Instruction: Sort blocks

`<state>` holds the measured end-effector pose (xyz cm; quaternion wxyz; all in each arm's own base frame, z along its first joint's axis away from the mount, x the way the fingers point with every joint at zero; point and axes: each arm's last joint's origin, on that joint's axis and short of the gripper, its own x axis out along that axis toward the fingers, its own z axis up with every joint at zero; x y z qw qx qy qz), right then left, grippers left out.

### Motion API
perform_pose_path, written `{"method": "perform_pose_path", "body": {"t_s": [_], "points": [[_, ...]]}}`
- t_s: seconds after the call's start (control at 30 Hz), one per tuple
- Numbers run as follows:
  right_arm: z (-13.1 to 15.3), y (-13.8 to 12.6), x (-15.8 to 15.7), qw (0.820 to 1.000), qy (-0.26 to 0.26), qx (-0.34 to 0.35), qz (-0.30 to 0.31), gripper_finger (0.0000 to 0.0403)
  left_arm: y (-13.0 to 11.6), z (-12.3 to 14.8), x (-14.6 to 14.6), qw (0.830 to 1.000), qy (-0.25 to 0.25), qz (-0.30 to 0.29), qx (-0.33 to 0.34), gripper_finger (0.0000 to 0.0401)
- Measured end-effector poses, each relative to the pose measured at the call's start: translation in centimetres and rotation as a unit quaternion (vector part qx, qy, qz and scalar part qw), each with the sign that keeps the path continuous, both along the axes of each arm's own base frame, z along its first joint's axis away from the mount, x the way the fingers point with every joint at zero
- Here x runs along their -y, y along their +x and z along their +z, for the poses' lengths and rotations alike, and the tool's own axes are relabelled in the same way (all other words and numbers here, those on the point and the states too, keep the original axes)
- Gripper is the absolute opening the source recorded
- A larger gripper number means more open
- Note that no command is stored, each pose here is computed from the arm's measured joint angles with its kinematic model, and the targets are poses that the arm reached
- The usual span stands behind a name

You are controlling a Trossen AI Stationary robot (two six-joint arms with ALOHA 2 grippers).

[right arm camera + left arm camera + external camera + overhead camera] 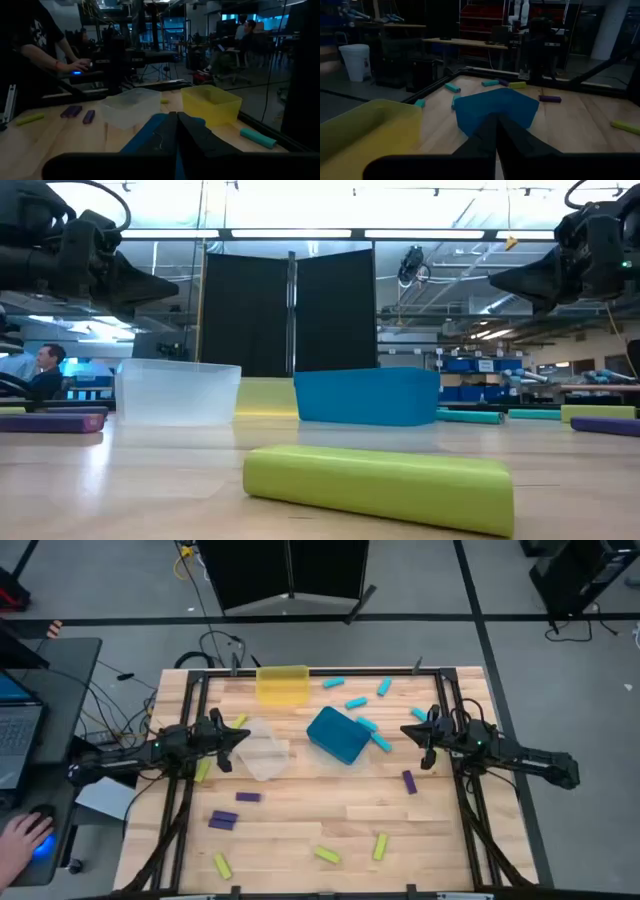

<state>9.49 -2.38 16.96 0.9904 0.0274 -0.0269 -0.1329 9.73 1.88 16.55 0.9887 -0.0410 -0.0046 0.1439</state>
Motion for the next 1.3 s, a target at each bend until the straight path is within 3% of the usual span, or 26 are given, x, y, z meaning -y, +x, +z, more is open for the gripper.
{"method": "perform_pose_path", "body": {"t_s": [0.6, 0.8, 0.97, 1.1, 1.3], "points": [[0.0, 0.0, 0.0, 1.0, 0.0, 0.0, 0.0, 0.0022, 0.0, 0.0, 0.0, 1.0, 0.0, -0.004, 0.0, 0.0015], [0.0, 0.0, 0.0, 1.0, 0.004, 0.001, 0.0, 0.0022, 0.1, 0.0, 0.7, 0.995, -0.026, -0.1, -0.005, 0.0015], [0.0, 0.0, 0.0, 1.0, 0.007, 0.003, 0.0, 0.0022, 0.7, -0.1, 1.4, 0.989, -0.051, -0.129, -0.056, 0.0015], [0.0, 0.0, 0.0, 1.0, 0.011, 0.004, 0.001, 0.0022, 1.8, 1.7, 2.0, 0.986, -0.05, -0.141, -0.073, 0.0015], [0.0, 0.0, 0.0, 1.0, 0.013, 0.004, 0.0, 0.0022, 4.2, 1.7, 3.0, 0.962, -0.057, -0.131, -0.234, 0.0015]]}}
